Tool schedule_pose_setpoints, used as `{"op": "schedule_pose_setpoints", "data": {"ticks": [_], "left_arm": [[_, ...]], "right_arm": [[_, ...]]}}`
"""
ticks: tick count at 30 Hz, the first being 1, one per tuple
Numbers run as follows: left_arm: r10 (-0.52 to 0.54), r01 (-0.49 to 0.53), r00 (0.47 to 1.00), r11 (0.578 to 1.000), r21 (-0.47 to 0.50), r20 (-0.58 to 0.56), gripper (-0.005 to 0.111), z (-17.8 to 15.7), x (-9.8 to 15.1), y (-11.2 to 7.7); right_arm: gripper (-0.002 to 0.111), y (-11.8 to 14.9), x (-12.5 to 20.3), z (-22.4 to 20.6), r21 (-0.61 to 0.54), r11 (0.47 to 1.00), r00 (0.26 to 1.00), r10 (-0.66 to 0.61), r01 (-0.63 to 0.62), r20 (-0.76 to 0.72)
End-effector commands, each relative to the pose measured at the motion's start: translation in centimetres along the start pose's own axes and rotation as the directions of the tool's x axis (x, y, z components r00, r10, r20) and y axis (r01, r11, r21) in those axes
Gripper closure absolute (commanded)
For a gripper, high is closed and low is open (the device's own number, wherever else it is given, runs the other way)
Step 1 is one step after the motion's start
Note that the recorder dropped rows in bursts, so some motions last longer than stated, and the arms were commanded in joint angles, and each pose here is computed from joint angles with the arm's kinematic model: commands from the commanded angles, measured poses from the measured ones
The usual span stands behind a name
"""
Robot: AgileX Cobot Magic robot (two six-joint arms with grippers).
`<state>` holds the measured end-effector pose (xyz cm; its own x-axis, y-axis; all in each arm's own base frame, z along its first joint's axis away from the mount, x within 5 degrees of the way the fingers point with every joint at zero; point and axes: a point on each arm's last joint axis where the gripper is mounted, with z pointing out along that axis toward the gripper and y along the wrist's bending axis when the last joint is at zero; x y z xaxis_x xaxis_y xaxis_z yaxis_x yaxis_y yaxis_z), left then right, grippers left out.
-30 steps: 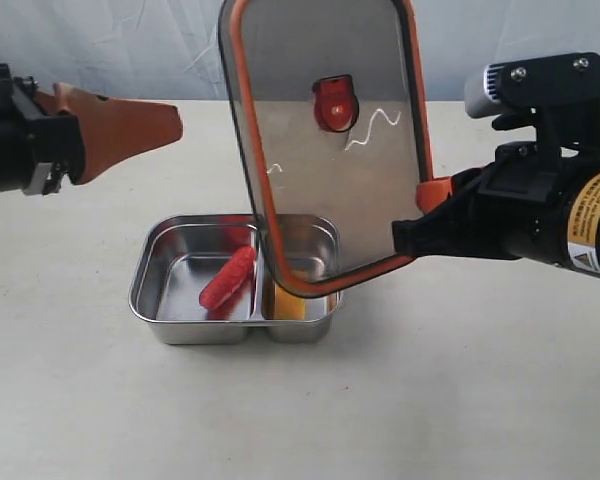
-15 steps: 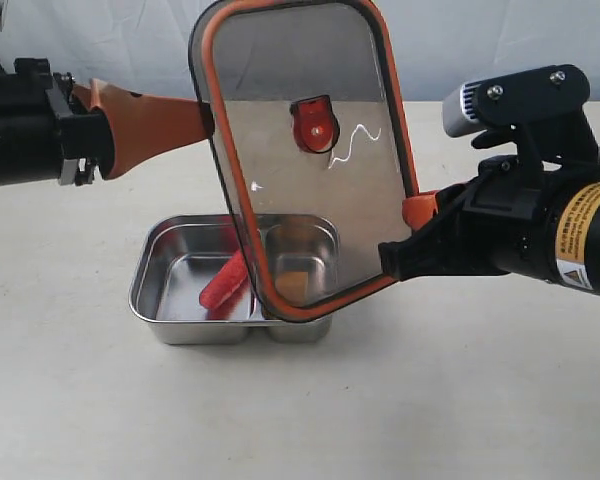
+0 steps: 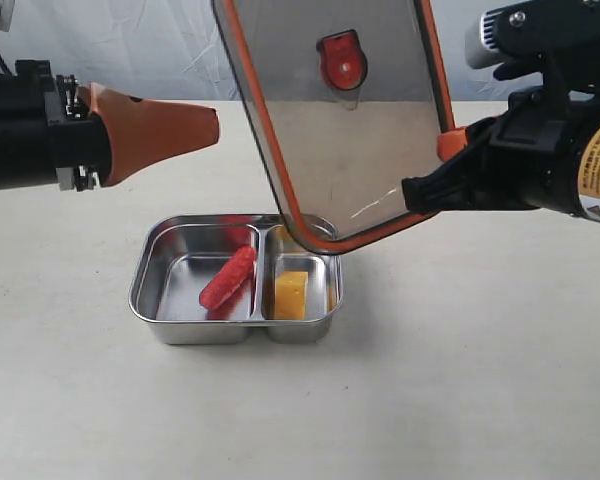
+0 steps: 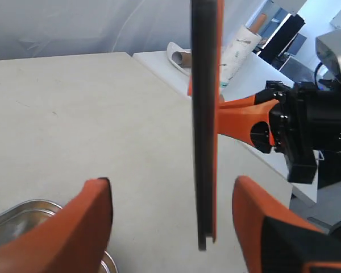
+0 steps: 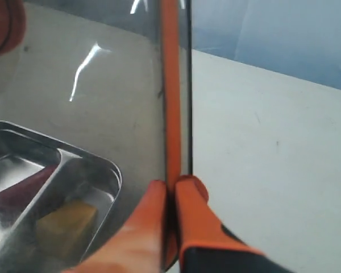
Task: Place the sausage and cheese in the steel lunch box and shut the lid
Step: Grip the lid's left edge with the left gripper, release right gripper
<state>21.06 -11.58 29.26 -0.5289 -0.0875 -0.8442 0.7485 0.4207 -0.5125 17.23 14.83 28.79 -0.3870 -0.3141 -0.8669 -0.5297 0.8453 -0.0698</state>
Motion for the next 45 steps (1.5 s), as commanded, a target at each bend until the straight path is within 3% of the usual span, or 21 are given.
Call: {"op": "schedule_pose_setpoints", "data": {"ticks": [1, 5, 10, 15, 18, 22, 26, 30, 34, 36, 39, 45], "left_arm": [[0.001, -0.002, 1.000, 0.999, 0.044, 0.009, 0.048, 0.1, -0.2, -0.4], [0.011, -0.013, 1.000, 0.995, 0.095, 0.017, 0.048, 0.1, -0.3, -0.9], [0.011, -0.012, 1.000, 0.998, 0.065, 0.018, 0.048, 0.1, -0.3, -0.6], [0.011, -0.012, 1.000, 0.998, 0.065, 0.018, 0.051, 0.1, -0.3, -0.6], [0.012, -0.013, 1.000, 0.998, 0.059, 0.018, 0.069, 0.1, -0.3, -0.6], [0.021, -0.022, 1.000, 0.998, 0.057, 0.015, 0.106, 0.1, -0.2, -0.5], [0.027, -0.028, 1.000, 0.999, 0.042, 0.006, 0.106, 0.1, -0.2, -0.4], [0.039, -0.039, 0.999, 0.999, -0.029, -0.007, 0.107, 0.1, -0.1, 0.2], [0.049, -0.050, 0.999, 0.995, -0.087, -0.019, 0.107, 0.1, 0.0, 0.8], [0.058, -0.061, 0.998, 0.992, -0.115, -0.028, 0.107, 0.0, 0.1, 1.0], [0.105, -0.121, 0.992, 0.963, -0.241, -0.077, 0.107, -0.3, 0.3, 2.1], [0.188, -0.241, 0.970, 0.841, -0.485, -0.156, 0.107, -1.4, 0.1, 4.1]], "right_arm": [[0.108, -0.1, -0.9, -0.1, -0.043, 0.999, 0.997, 0.021, -0.018, 0.069], [0.108, 0.7, -1.0, 0.6, -0.116, 0.993, 0.996, 0.025, -0.015, 0.091], [0.108, 1.9, -1.4, 1.2, -0.235, 0.971, 0.989, 0.075, -0.043, 0.130], [0.108, 2.2, -1.6, 1.1, -0.274, 0.959, 0.983, 0.109, -0.065, 0.148], [0.108, 2.3, -1.6, 1.2, -0.282, 0.956, 0.982, 0.123, -0.078, 0.145], [0.108, 2.3, -1.6, 1.2, -0.289, 0.954, 0.981, 0.128, -0.081, 0.148], [0.108, 2.3, -1.6, 1.2, -0.286, 0.952, 0.979, 0.151, -0.107, 0.138], [0.102, 2.0, -1.4, 1.3, -0.255, 0.962, 0.983, 0.136, -0.102, 0.120], [0.068, 1.9, -1.2, 1.3, -0.234, 0.967, 0.986, 0.129, -0.102, 0.106], [0.059, 1.7, -1.1, 1.3, -0.217, 0.972, 0.989, 0.111, -0.087, 0.101], [0.060, 1.0, -1.3, 0.7, -0.153, 0.987, 0.993, 0.068, -0.052, 0.100], [0.063, -1.5, -3.1, -2.4, 0.053, 0.998, 0.991, 0.027, -0.035, 0.130]]}}
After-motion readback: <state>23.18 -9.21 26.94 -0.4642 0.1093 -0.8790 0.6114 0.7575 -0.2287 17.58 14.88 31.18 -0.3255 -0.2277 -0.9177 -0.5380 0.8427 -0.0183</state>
